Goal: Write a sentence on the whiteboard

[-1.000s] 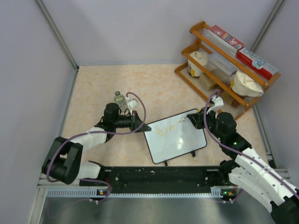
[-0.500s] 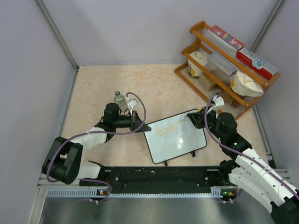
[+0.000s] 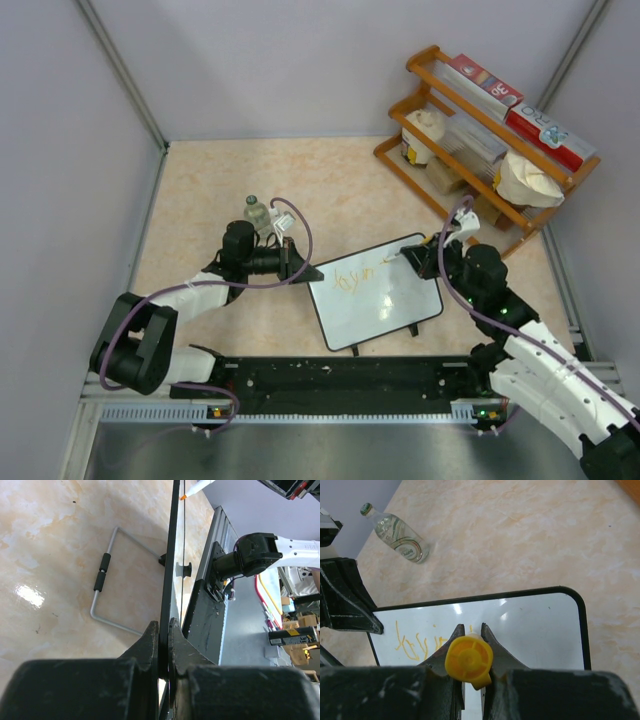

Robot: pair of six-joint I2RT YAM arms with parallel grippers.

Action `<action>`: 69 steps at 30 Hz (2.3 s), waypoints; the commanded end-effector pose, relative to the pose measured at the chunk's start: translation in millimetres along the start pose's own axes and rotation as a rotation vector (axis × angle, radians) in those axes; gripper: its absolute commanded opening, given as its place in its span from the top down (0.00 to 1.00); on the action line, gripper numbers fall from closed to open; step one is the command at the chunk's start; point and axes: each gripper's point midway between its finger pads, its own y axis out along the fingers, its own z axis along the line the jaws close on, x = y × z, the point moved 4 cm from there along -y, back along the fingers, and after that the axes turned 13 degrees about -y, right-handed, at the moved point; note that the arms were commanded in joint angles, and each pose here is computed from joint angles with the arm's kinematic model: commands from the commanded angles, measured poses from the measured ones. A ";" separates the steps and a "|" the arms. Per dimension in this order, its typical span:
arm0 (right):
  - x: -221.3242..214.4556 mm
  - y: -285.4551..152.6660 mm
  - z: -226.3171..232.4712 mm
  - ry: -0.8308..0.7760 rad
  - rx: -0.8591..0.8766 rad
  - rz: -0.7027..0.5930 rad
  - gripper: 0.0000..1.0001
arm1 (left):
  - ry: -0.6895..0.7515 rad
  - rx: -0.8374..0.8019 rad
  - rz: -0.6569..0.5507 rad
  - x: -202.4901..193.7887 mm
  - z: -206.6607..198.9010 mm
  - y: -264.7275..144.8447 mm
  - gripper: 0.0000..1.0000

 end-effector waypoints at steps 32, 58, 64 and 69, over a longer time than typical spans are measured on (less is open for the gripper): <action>-5.0 -10.7 -12.9 -0.005 -0.083 0.017 1.00 | 0.040 0.153 -0.026 -7.8 36.2 -1.1 1.00; 51.8 -13.7 -5.8 -0.002 -0.092 -0.154 1.00 | 0.038 0.150 -0.023 -8.4 36.0 -1.0 1.00; 48.8 -3.4 -6.8 -0.006 -0.092 -0.132 1.00 | 0.037 0.150 -0.022 -8.9 36.3 -1.1 1.00; 39.6 1.3 -10.7 -0.005 -0.107 -0.118 1.00 | 0.038 0.148 -0.022 -8.5 35.8 -1.0 1.00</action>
